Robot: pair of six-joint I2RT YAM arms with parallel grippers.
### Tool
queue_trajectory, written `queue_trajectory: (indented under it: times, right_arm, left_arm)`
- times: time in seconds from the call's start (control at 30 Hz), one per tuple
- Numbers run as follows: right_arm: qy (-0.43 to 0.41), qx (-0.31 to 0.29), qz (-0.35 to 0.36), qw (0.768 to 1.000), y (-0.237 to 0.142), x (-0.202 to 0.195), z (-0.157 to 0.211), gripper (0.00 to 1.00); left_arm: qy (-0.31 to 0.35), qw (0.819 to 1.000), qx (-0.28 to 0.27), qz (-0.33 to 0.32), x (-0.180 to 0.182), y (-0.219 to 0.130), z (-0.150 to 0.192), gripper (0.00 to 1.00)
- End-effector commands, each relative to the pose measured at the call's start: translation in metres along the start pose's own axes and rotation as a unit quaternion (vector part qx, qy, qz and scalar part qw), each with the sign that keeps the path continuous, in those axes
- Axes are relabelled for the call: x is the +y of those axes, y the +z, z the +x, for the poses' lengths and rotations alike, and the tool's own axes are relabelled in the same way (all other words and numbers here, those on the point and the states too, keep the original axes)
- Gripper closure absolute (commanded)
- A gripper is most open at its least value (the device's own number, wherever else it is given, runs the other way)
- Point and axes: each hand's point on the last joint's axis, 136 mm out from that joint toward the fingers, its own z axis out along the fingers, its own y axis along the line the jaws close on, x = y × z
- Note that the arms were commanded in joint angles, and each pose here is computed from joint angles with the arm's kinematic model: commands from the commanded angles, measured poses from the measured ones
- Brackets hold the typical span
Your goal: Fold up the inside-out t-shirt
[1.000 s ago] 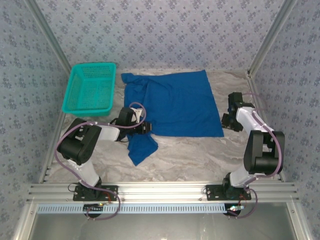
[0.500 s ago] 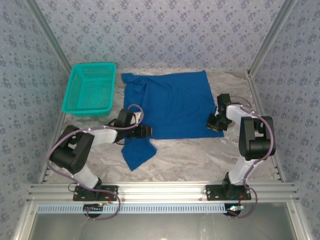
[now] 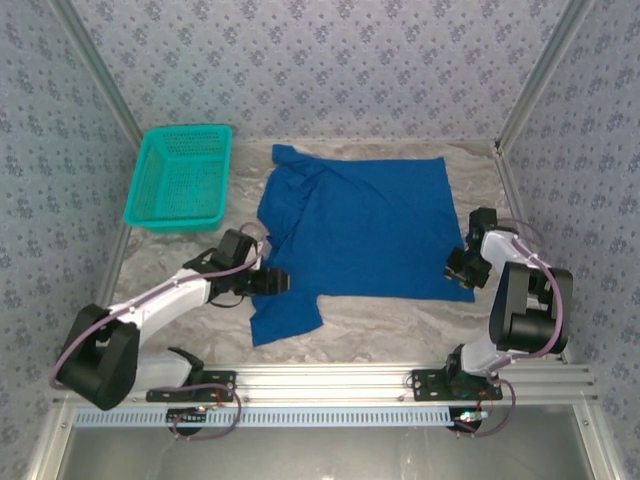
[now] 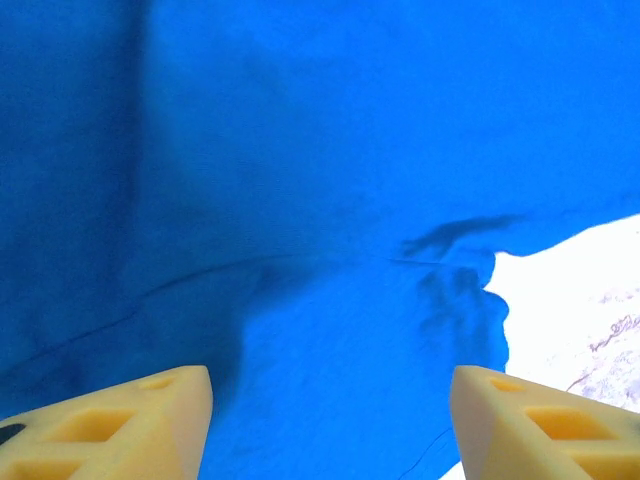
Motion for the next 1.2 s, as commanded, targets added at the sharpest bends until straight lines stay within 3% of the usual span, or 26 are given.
queue_trajectory:
  times: [0.0,0.07,0.2,0.37,0.53,0.77,0.9,1.0,1.1,1.17]
  right_arm:
    - [-0.055,-0.088,-0.003,0.995,-0.028,0.032,-0.034,0.64]
    - [-0.097,-0.104,-0.016,0.990,-0.028,0.059,-0.038,0.62]
    - [-0.111,-0.034,-0.073,0.991,0.003,0.087,-0.019,0.61]
    - [-0.076,0.046,-0.060,0.994,0.032,0.065,-0.003,0.61]
    - [-0.032,0.087,-0.027,0.995,0.043,0.026,0.012,0.61]
    - [0.053,0.061,-0.035,0.996,0.036,-0.006,0.005,0.61]
    - [0.014,0.038,-0.018,0.999,0.024,0.004,-0.013,0.61]
    - [-0.040,0.011,-0.018,0.999,0.008,0.026,-0.027,0.61]
    - [-0.097,-0.021,-0.018,0.995,-0.006,0.053,-0.035,0.59]
    - [-0.139,-0.032,-0.054,0.988,-0.009,0.086,-0.031,0.58]
  left_arm:
    - [-0.012,0.998,-0.059,-0.024,0.010,-0.019,-0.036,0.36]
    - [-0.011,0.996,-0.081,-0.022,0.008,-0.015,-0.060,0.36]
    - [0.004,0.995,-0.104,0.002,-0.010,0.011,-0.110,0.36]
    - [0.017,0.994,-0.110,-0.011,-0.014,0.036,-0.148,0.37]
    - [0.010,0.997,-0.078,-0.026,-0.001,0.055,-0.144,0.37]
    - [-0.009,0.992,-0.073,-0.105,0.042,0.046,-0.111,0.37]
    - [-0.020,0.984,-0.093,-0.153,0.067,0.034,-0.104,0.36]
    - [-0.009,0.978,-0.124,-0.170,0.067,0.018,-0.117,0.35]
    - [0.009,0.974,-0.182,-0.135,0.042,0.001,-0.149,0.33]
    - [0.023,0.972,-0.207,-0.105,0.024,0.001,-0.175,0.33]
